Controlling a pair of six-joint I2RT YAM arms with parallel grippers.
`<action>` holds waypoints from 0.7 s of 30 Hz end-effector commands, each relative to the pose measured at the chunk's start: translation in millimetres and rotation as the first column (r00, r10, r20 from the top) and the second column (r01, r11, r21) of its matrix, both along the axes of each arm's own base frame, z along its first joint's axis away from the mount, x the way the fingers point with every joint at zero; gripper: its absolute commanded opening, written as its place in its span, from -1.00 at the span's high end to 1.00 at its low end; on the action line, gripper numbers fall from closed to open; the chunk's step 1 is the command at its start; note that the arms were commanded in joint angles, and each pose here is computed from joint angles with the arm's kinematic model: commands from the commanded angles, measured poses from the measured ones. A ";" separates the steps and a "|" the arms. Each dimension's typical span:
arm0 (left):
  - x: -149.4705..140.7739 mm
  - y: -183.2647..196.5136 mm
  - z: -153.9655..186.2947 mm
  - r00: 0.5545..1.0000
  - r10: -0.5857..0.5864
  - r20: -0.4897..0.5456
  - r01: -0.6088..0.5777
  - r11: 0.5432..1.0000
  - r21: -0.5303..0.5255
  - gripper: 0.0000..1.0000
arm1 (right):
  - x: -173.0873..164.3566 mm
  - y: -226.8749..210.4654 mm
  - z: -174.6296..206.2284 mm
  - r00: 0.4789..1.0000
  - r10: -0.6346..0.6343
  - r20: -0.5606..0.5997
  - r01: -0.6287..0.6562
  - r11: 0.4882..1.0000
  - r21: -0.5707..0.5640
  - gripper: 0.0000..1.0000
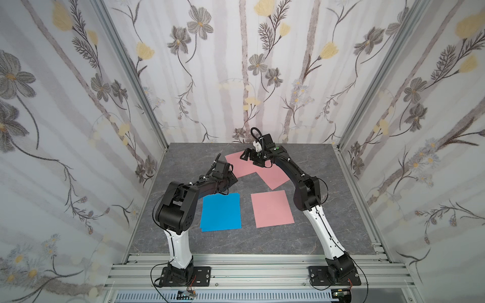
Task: Sort the scattered colored papers by color
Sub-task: Move the colored paper at the center of the board.
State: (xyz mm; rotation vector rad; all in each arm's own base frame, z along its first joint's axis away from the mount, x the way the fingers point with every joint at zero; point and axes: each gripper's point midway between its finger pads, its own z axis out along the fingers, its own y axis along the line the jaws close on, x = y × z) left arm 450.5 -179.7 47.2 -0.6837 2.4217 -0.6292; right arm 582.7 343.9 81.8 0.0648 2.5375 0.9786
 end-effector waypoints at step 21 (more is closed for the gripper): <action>-7.5 4.0 30.7 0.999 0.024 0.038 -0.024 1.000 -0.006 -0.21 | -78.6 -75.1 -57.2 0.969 -0.073 -0.235 -0.005 0.949 -0.317 -1.00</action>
